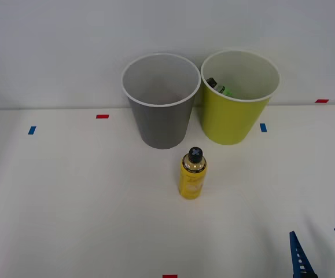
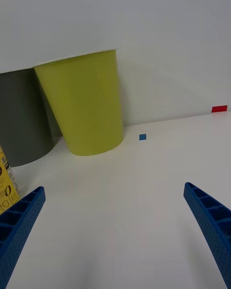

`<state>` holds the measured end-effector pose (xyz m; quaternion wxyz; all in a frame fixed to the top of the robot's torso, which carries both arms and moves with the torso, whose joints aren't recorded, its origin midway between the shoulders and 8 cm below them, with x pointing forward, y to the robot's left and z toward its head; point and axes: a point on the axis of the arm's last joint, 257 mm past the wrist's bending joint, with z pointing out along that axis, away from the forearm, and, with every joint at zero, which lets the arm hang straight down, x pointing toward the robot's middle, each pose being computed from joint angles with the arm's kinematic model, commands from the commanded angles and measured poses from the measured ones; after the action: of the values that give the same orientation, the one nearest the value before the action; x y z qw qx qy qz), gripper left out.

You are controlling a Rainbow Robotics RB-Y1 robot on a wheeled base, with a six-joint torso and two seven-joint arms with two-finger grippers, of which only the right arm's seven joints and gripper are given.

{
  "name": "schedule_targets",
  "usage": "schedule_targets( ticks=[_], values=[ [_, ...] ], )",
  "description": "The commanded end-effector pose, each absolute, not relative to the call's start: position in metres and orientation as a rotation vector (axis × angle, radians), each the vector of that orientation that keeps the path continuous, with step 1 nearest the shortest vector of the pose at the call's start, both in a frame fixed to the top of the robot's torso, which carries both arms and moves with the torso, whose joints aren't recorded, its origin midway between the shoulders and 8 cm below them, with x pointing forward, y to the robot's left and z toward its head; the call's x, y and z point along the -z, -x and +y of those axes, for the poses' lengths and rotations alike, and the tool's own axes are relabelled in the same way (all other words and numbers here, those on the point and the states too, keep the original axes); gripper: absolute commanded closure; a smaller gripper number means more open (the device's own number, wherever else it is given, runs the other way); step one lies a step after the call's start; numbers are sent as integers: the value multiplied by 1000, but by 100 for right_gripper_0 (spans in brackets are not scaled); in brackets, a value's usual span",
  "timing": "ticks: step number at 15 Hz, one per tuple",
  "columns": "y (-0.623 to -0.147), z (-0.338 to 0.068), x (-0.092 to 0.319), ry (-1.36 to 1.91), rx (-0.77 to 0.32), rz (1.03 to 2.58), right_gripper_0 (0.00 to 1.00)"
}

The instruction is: Put cans in the gray bin, plastic bottles in the light green bin

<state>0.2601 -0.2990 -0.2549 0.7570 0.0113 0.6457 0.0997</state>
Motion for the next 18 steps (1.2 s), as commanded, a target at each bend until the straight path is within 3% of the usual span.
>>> schedule_targets(
  ticks=[1,18],
  values=[
    [-260,-299,255,-25,-217,1407,0],
    [-260,-299,255,-25,-217,1407,0]
  ],
)
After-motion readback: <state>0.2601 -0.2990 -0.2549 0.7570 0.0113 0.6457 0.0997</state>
